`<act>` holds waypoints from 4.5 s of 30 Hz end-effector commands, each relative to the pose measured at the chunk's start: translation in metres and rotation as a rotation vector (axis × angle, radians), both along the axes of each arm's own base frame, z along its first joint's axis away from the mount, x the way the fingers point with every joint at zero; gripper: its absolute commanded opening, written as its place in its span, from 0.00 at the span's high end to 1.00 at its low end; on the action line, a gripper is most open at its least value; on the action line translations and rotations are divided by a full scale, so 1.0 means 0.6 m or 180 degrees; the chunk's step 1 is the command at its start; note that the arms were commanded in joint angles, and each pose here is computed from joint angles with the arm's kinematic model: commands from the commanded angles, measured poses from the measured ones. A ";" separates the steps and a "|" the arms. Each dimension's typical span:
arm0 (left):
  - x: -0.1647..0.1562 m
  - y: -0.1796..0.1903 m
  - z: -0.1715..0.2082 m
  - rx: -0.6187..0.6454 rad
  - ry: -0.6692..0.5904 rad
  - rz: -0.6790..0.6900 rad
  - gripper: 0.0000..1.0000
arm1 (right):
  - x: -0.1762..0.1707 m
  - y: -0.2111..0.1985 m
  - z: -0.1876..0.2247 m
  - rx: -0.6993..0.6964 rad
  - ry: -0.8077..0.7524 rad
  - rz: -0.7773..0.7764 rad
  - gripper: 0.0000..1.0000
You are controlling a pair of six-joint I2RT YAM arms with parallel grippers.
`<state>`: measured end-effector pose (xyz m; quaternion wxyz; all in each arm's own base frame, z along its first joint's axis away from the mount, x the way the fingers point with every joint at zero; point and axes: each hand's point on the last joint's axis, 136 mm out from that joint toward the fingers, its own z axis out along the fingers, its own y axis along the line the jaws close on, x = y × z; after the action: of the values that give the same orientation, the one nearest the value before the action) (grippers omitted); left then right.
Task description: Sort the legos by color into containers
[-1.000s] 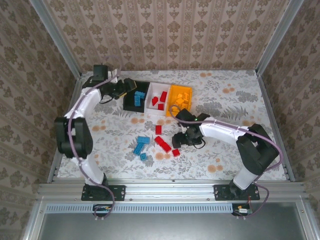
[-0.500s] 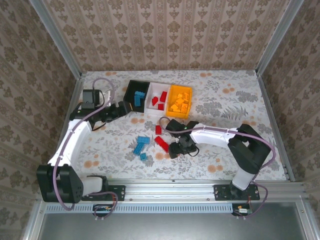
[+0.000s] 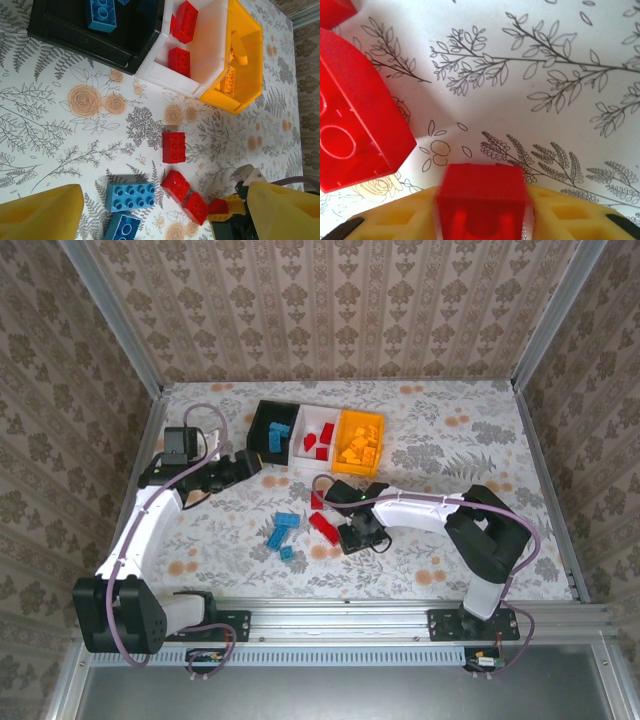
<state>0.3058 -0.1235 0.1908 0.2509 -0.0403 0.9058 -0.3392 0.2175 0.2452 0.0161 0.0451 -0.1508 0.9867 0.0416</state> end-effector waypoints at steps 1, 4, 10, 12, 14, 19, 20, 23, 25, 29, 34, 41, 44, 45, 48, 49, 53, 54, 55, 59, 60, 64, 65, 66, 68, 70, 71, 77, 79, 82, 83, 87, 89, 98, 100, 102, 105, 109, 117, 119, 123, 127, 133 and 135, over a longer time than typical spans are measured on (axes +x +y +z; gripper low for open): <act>-0.013 0.001 0.003 0.0002 -0.0028 -0.0070 0.13 | 0.011 0.000 0.012 -0.0071 -0.0087 -0.0021 0.61; -0.018 0.001 0.002 -0.0015 -0.0023 -0.0059 0.13 | 0.014 -0.001 0.034 -0.0069 -0.0145 -0.0017 0.62; -0.026 -0.002 -0.002 -0.0053 -0.0004 -0.0045 0.13 | 0.044 0.004 0.132 0.0066 -0.0502 0.0013 0.62; -0.031 -0.002 -0.007 -0.0028 0.0007 -0.0024 0.13 | 0.064 0.010 0.175 0.0175 -0.0658 0.0008 0.62; -0.037 -0.001 -0.013 0.0028 -0.0008 0.0015 0.13 | 0.087 0.017 0.208 0.0288 -0.0779 -0.0019 0.62; -0.057 -0.012 -0.031 0.0179 0.0002 -0.0007 0.13 | 0.177 0.041 0.279 0.0616 -0.1036 -0.0147 0.62; -0.062 -0.014 -0.037 0.0224 0.0019 -0.0023 0.13 | 0.201 0.048 0.291 0.0682 -0.1091 -0.0178 0.62; -0.076 -0.021 -0.056 0.0346 0.0079 -0.0085 0.12 | 0.268 0.068 0.307 0.0809 -0.1204 -0.0236 0.62; -0.084 -0.024 -0.067 0.0435 0.0120 -0.0115 0.12 | 0.307 0.079 0.308 0.0867 -0.1223 -0.0270 0.62; -0.099 -0.027 -0.088 0.0588 0.0192 -0.0179 0.12 | 0.374 0.108 0.297 0.0888 -0.1260 -0.0234 0.62; -0.104 -0.032 -0.111 0.0691 0.0301 -0.0222 0.12 | 0.440 0.133 0.253 0.0935 -0.1165 -0.0230 0.62; -0.102 -0.075 -0.128 0.0885 0.0333 -0.0500 0.12 | 0.488 0.141 0.194 0.1020 -0.1009 -0.0339 0.58; -0.102 -0.108 -0.130 0.0912 0.0331 -0.0693 0.12 | 0.493 0.140 0.198 0.1077 -0.1020 -0.0351 0.35; -0.100 -0.119 -0.129 0.0916 0.0318 -0.0741 0.12 | 0.493 0.138 0.202 0.1083 -0.1021 -0.0355 0.30; -0.093 -0.150 -0.128 0.0936 0.0306 -0.0886 0.11 | 0.487 0.136 0.243 0.1175 -0.1098 -0.0315 0.26; -0.090 -0.158 -0.129 0.0964 0.0300 -0.0930 0.11 | 0.483 0.134 0.260 0.1202 -0.1130 -0.0302 0.26; -0.077 -0.183 -0.135 0.1075 0.0305 -0.1055 0.10 | 0.450 0.117 0.341 0.1328 -0.1310 -0.0276 0.25; -0.073 -0.188 -0.137 0.1093 0.0309 -0.1077 0.10 | 0.438 0.107 0.360 0.1349 -0.1373 -0.0303 0.24; -0.070 -0.193 -0.139 0.1100 0.0317 -0.1095 0.10 | 0.426 0.095 0.373 0.1351 -0.1427 -0.0326 0.24; -0.059 -0.210 -0.147 0.1160 0.0338 -0.1194 0.10 | 0.358 0.025 0.404 0.1227 -0.1587 -0.0429 0.22; -0.057 -0.215 -0.150 0.1178 0.0349 -0.1220 0.11 | 0.337 0.004 0.397 0.1170 -0.1572 -0.0472 0.22; -0.051 -0.225 -0.161 0.1263 0.0374 -0.1301 0.14 | 0.254 -0.077 0.355 0.0972 -0.1480 -0.0657 0.22; -0.048 -0.226 -0.165 0.1297 0.0385 -0.1313 0.15 | 0.232 -0.096 0.339 0.0910 -0.1442 -0.0711 0.21; -0.047 -0.226 -0.170 0.1335 0.0399 -0.1324 0.15 | 0.209 -0.113 0.317 0.0847 -0.1384 -0.0751 0.21; -0.042 -0.228 -0.179 0.1395 0.0443 -0.1353 0.16 | 0.173 -0.140 0.268 0.0737 -0.1224 -0.0842 0.21; -0.038 -0.230 -0.190 0.1455 0.0493 -0.1378 0.16 | 0.139 -0.160 0.234 0.0714 -0.1128 -0.0933 0.21; -0.036 -0.232 -0.195 0.1483 0.0515 -0.1389 0.17 | 0.125 -0.165 0.210 0.0698 -0.1044 -0.0973 0.21; -0.030 -0.241 -0.218 0.1647 0.0630 -0.1435 0.18 | 0.092 -0.156 0.138 0.0839 -0.0708 -0.1069 0.21; -0.027 -0.244 -0.225 0.1671 0.0658 -0.1436 0.19 | 0.093 -0.156 0.134 0.0799 -0.0684 -0.1042 0.21; -0.022 -0.251 -0.235 0.1695 0.0701 -0.1449 0.21 | 0.096 -0.156 0.134 0.0776 -0.0697 -0.1000 0.21; -0.020 -0.255 -0.239 0.1709 0.0707 -0.1464 0.22 | 0.097 -0.156 0.135 0.0774 -0.0702 -0.0991 0.21; -0.010 -0.264 -0.252 0.1758 0.0750 -0.1486 0.27 | 0.095 -0.157 0.129 0.0748 -0.0683 -0.0990 0.21; -0.005 -0.266 -0.258 0.1793 0.0767 -0.1497 0.29 | 0.094 -0.157 0.127 0.0748 -0.0670 -0.0992 0.21; -0.003 -0.267 -0.279 0.1894 0.0852 -0.1549 0.34 | 0.094 -0.160 0.124 0.0707 -0.0682 -0.0971 0.21; -0.004 -0.268 -0.285 0.1889 0.0889 -0.1561 0.36 | 0.095 -0.159 0.121 0.0707 -0.0665 -0.0968 0.21; -0.006 -0.268 -0.290 0.1891 0.0916 -0.1568 0.39 | 0.094 -0.157 0.119 0.0718 -0.0642 -0.0961 0.21; -0.007 -0.269 -0.294 0.1890 0.0935 -0.1575 0.48 | 0.095 -0.156 0.118 0.0712 -0.0628 -0.0960 0.21; -0.006 -0.268 -0.290 0.1891 0.0918 -0.1568 0.59 | 0.095 -0.157 0.119 0.0715 -0.0636 -0.0964 0.21; 0.005 -0.263 -0.247 0.1749 0.0826 -0.1538 0.65 | 0.092 -0.157 0.118 0.0718 -0.0620 -0.0978 0.21; 0.020 -0.257 -0.210 0.1677 0.0726 -0.1491 0.65 | 0.091 -0.158 0.118 0.0716 -0.0620 -0.0980 0.21; 0.071 -0.240 -0.108 0.1571 0.0368 -0.1355 0.65 | 0.092 -0.157 0.117 0.0716 -0.0619 -0.0992 0.21; 0.136 -0.231 -0.030 0.1509 0.0033 -0.1230 0.63 | 0.093 -0.148 0.116 0.0788 -0.0586 -0.1004 0.21; 0.243 -0.236 -0.021 0.1463 -0.0113 -0.1085 0.63 | 0.083 -0.136 0.118 0.0830 -0.0538 -0.1000 0.21; 0.275 -0.244 -0.040 0.1470 -0.0115 -0.1085 0.63 | 0.074 -0.131 0.119 0.0836 -0.0514 -0.0980 0.21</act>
<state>0.4641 -0.2696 0.2198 0.2699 0.1624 0.9317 -0.1807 0.2696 0.1587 0.0864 0.1604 0.0040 0.9774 0.1373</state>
